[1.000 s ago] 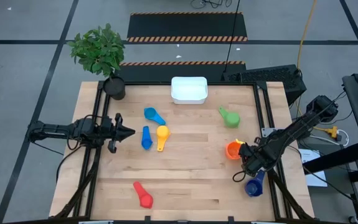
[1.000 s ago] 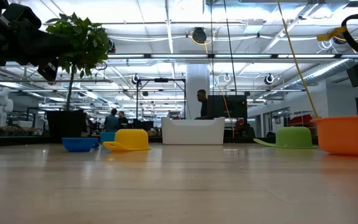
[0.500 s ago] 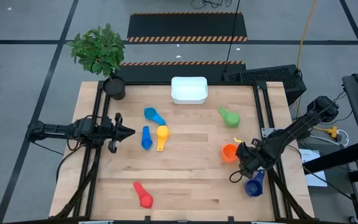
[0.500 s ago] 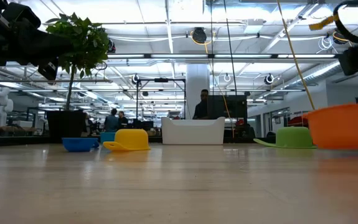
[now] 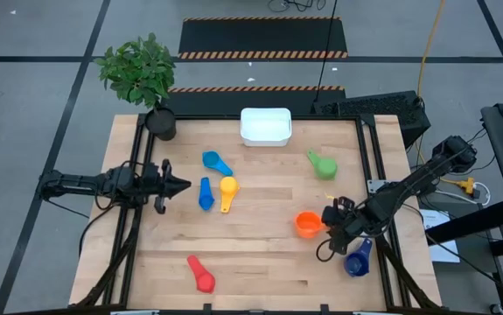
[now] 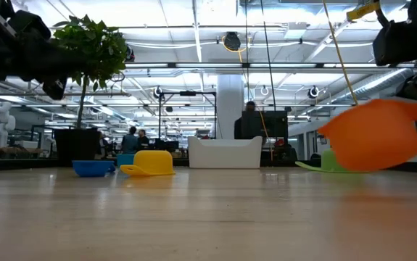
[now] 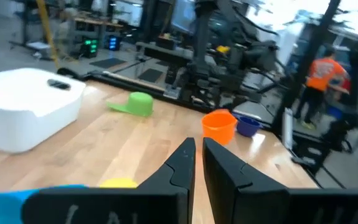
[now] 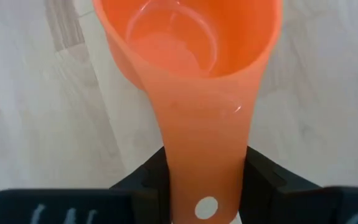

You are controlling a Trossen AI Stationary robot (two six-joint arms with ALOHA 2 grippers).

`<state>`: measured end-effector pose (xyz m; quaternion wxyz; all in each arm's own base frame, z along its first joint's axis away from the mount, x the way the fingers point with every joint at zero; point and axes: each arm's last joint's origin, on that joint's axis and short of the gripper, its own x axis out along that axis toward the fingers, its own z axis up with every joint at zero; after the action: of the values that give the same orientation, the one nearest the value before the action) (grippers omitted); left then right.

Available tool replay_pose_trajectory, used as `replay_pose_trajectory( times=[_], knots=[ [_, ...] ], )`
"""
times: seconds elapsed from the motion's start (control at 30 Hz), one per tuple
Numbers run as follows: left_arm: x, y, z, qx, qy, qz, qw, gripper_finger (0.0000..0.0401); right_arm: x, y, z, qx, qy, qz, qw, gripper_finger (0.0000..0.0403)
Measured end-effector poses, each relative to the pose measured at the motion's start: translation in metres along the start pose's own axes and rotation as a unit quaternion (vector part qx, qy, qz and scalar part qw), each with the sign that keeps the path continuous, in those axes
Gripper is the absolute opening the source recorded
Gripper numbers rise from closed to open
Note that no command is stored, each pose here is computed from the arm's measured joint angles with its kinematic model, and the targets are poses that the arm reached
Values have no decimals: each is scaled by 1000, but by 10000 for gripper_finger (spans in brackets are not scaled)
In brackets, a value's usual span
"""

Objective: Nest measuring cups in basket
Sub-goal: Move the orange measuring cup to the center of the table

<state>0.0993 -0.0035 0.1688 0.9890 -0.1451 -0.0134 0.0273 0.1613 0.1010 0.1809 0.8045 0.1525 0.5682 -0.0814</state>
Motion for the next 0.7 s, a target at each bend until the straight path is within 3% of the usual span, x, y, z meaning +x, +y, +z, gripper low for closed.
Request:
replay_pose_trajectory(
  times=[0.17,0.27,0.43,0.7],
  knots=[
    [0,2,2,-56,-25,47,997,33,1,2,8,-53,-24,21,998,120],
    [0,2,4,-77,-38,48,995,33,1,2,13,-73,-31,37,996,116],
    [1,1,8,-71,-52,41,995,33,2,-2,21,-90,-45,36,994,107],
    [8,-2,13,-16,-68,33,997,33,2,-15,40,-96,-56,53,992,100]
  ],
)
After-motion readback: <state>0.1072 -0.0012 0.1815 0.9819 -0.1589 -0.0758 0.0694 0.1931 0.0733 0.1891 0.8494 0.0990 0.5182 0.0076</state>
